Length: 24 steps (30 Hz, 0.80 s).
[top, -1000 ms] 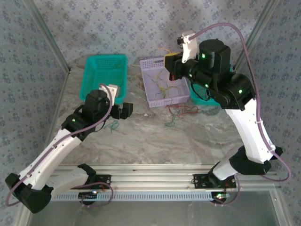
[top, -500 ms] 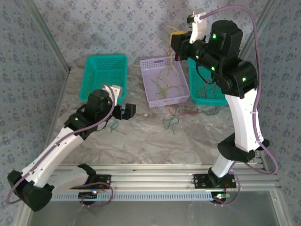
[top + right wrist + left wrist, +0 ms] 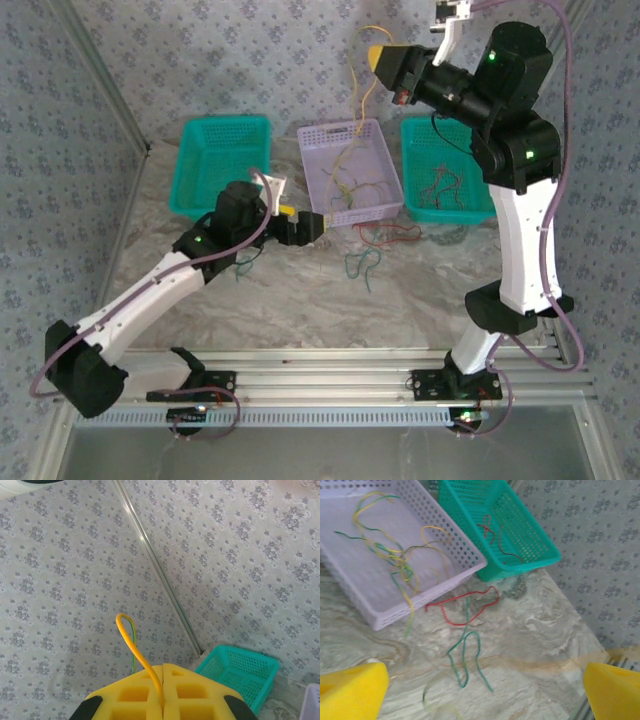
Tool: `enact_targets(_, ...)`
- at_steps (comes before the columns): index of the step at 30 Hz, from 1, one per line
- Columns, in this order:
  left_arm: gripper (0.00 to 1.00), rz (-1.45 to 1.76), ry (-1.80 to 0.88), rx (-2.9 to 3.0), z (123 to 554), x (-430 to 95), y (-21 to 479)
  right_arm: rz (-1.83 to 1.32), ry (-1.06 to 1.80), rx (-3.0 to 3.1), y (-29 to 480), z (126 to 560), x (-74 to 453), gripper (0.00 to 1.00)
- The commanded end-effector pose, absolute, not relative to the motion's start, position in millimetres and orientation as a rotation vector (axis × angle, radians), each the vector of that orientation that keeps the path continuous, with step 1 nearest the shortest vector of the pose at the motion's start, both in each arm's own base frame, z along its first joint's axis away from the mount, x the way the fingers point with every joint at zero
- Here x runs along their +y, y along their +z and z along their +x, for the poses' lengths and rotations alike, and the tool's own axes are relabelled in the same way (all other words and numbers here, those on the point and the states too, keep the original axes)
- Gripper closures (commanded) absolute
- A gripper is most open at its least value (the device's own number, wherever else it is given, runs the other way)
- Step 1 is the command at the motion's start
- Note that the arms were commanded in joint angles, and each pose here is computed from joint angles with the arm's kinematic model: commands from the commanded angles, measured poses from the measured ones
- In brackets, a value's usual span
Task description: Untangle the cables
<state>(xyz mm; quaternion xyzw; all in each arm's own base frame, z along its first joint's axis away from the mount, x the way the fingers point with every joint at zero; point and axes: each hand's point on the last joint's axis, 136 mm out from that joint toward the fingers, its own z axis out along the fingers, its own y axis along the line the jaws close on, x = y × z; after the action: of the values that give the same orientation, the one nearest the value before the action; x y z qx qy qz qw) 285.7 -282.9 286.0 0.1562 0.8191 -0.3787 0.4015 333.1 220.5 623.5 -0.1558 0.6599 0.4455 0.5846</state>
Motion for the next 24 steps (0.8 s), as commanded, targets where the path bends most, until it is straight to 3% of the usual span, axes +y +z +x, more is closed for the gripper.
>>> enact_targets(1, 0.00, 0.405, -1.063, 1.928, 289, -301, 333, -0.348, 1.128, 1.541, 621, 354, 222, 1.00)
enact_targets(10, 0.00, 0.468, -1.137, 1.937, 309, -339, 332, -0.418, 1.233, 1.569, 608, 361, 244, 1.00)
enact_targets(24, 0.00, 0.575, -1.094, 1.952, 325, -360, 332, -0.287, 1.254, 1.636, 564, 450, 223, 1.00)
